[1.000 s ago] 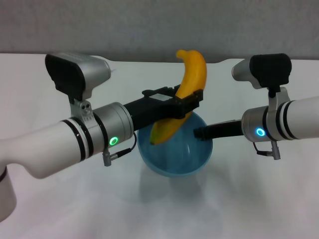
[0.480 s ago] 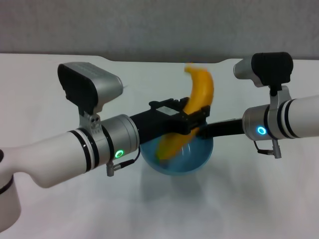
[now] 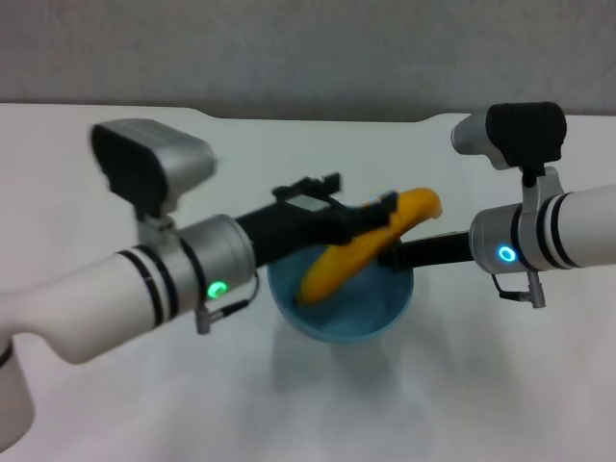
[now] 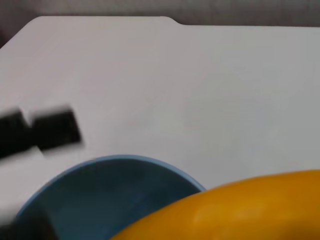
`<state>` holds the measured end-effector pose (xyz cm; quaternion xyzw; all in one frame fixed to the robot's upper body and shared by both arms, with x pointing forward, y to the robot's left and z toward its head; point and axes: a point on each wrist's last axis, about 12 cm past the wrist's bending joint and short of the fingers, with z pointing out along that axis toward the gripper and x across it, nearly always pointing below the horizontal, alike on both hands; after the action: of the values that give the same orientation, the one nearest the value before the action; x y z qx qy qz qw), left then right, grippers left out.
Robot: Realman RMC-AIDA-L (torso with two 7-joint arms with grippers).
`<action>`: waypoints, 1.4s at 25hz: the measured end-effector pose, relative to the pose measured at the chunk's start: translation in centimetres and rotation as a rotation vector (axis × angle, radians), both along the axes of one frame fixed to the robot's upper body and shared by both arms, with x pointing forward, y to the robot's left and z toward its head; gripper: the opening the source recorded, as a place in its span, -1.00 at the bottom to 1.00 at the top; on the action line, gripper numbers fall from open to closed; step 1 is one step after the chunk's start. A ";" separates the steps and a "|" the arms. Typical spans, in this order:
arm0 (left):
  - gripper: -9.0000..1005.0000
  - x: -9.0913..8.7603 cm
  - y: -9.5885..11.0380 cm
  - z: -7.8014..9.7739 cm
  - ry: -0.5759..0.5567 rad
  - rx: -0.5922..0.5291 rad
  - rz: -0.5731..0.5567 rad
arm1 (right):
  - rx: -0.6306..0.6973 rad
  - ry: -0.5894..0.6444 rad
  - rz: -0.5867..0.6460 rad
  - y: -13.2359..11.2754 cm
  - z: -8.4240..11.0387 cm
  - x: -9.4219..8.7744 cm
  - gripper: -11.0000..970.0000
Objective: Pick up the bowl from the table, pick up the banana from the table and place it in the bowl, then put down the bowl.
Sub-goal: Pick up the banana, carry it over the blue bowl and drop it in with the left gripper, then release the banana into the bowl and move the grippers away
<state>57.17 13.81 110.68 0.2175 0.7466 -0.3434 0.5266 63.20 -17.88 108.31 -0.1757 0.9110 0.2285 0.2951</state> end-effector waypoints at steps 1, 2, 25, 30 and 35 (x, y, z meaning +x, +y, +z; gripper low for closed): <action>0.79 0.1 0.5 0.0 0.000 -0.013 0.019 | 0.000 0.002 -0.002 -0.1 -0.1 -0.1 -0.91; 0.79 0.2 1.0 0.1 -0.001 -0.025 0.039 | 0.000 0.005 -0.003 -0.2 -0.2 -0.1 -0.91; 0.78 1.8 7.7 -1.4 -0.088 0.164 0.253 | -0.089 0.169 0.023 -1.9 1.2 1.1 -0.91; 0.78 2.3 8.6 -1.5 -0.119 0.253 0.319 | -0.114 0.174 0.036 -1.3 0.5 0.8 -0.91; 0.78 2.6 10.1 -2.3 -0.098 0.339 0.421 | -0.110 0.164 0.016 -1.6 0.2 0.8 -0.91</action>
<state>59.74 23.87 108.40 0.1589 0.7959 -0.0853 0.5779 64.03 -19.48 108.52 -0.1798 0.9418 0.1941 0.2075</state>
